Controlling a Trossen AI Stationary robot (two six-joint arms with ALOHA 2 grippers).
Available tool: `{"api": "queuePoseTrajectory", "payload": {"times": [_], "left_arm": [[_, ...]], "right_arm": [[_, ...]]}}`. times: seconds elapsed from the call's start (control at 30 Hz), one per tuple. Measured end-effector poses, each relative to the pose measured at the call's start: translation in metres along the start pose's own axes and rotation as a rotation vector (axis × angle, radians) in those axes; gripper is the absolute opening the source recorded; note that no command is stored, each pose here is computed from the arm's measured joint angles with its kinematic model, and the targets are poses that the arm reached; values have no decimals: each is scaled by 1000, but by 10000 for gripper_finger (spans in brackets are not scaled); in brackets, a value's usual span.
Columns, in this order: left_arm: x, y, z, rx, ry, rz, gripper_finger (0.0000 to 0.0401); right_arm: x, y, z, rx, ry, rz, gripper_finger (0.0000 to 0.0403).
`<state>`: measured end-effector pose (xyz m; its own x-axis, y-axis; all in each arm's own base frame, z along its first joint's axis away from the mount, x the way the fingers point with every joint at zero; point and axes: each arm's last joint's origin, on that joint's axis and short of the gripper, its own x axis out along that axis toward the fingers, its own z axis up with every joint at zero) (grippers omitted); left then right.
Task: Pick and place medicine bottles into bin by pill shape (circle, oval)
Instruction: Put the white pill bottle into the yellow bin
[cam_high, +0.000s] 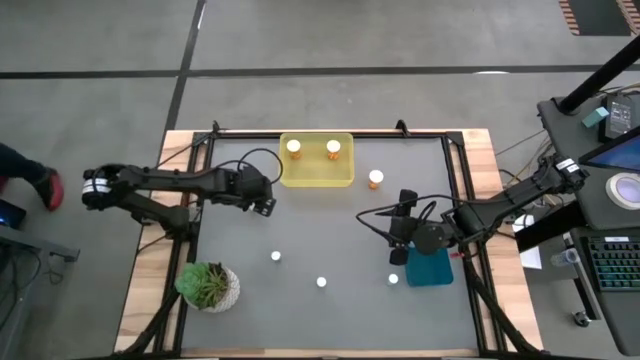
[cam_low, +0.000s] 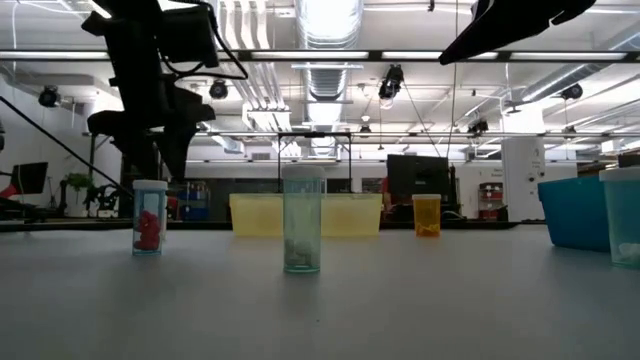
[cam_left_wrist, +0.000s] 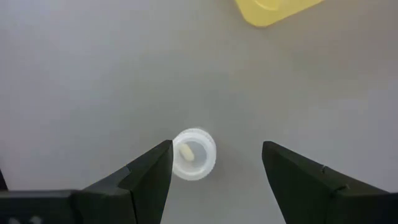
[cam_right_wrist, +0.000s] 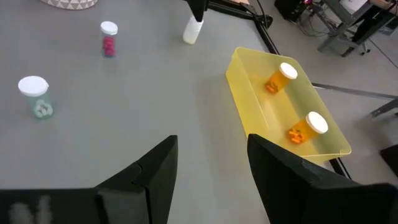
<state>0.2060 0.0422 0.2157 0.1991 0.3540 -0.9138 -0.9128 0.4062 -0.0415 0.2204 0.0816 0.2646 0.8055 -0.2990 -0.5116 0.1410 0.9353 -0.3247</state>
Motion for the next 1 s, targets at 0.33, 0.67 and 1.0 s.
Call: {"api": "queuePoseTrajectory", "payload": {"times": [0.33,0.67,1.0], "left_arm": [[19,-3,-6,28,59,75,232],[32,-7,-8,51,91,125,215],[32,-7,-8,56,90,126,121]], "right_arm": [[0,0,0,1,-2,0,187],[0,0,0,0,-1,-1,187],[1,0,-2,-2,2,-2,187]]}}
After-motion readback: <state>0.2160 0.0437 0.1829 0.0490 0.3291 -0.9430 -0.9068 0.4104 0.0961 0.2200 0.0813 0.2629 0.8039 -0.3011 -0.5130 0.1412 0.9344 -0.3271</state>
